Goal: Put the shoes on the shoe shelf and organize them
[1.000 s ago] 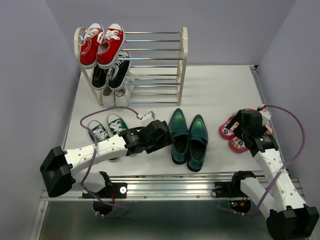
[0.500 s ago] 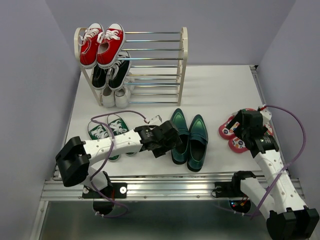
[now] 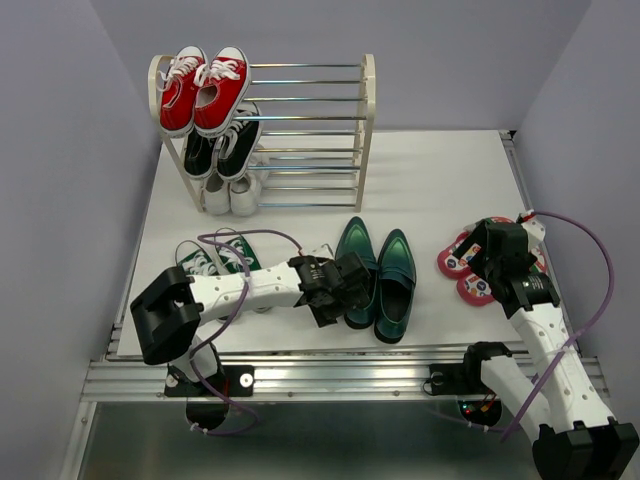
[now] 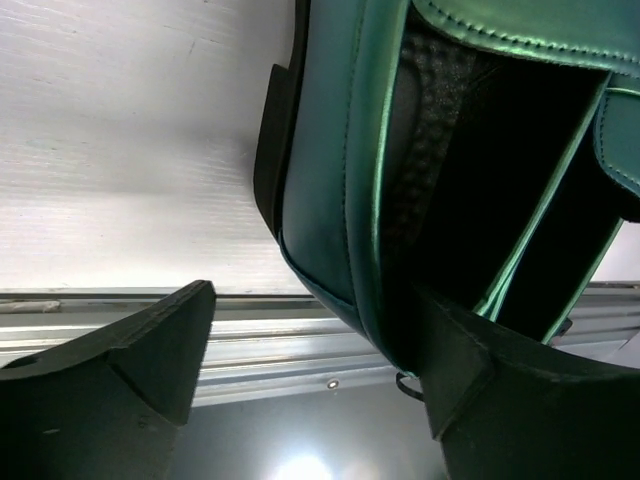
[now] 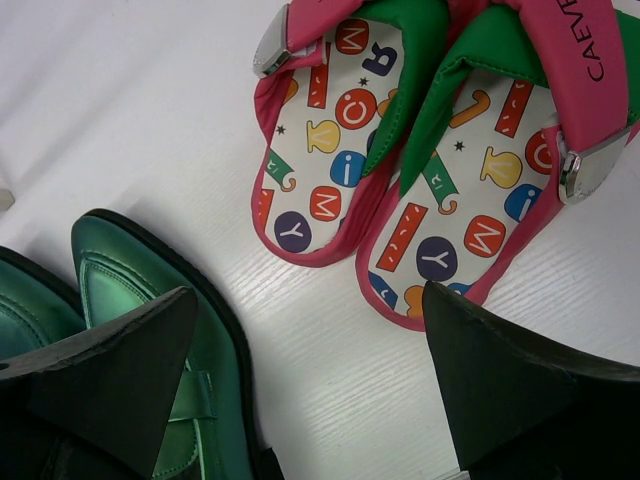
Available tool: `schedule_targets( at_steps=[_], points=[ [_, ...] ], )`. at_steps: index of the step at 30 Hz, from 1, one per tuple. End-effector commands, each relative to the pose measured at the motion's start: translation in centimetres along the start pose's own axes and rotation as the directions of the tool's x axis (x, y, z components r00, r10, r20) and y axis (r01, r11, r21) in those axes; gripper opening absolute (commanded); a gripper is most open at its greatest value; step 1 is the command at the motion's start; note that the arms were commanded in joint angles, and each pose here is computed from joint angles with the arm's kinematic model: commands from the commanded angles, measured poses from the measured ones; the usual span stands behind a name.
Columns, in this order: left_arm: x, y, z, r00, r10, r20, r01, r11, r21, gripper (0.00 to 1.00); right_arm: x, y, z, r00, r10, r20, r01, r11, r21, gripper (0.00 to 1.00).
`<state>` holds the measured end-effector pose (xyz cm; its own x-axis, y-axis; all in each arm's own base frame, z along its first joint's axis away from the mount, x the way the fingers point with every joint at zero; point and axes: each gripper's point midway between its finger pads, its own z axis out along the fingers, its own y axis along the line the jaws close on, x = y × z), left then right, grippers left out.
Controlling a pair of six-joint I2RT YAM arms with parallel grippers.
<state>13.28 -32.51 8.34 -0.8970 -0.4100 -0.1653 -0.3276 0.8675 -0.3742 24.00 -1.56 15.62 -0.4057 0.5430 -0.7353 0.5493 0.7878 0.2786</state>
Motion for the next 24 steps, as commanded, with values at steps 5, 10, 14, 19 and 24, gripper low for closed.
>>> schedule_targets(
  at_steps=[5,10,14,19,24],
  points=[
    [0.2,-0.2,-0.1,1.000,-0.005,0.005,0.005,0.999,-0.041,0.73,-1.5,0.9,-0.3,0.998,0.026,0.053,-0.024,0.999,-0.029,1.00],
    [-0.3,-0.2,-0.3,1.000,-0.001,0.031,0.003,0.998,-0.060,0.41,-1.6,0.9,-0.4,0.998,0.025,0.057,-0.023,0.999,-0.030,1.00],
    [-0.4,-0.3,-0.2,0.999,0.007,0.033,-0.005,0.998,-0.066,0.25,-1.6,0.9,-0.3,0.998,0.024,0.054,-0.022,0.999,-0.025,1.00],
    [-0.9,0.0,-0.9,0.998,0.023,0.059,-0.018,0.996,-0.092,0.01,-1.6,0.9,-0.2,0.998,0.023,0.053,-0.022,0.999,-0.023,1.00],
    [-1.6,0.3,-1.8,0.989,0.088,0.117,-0.074,0.990,-0.121,0.00,-1.3,1.0,0.0,0.999,0.016,0.042,-0.015,0.999,-0.029,1.00]
  ],
)
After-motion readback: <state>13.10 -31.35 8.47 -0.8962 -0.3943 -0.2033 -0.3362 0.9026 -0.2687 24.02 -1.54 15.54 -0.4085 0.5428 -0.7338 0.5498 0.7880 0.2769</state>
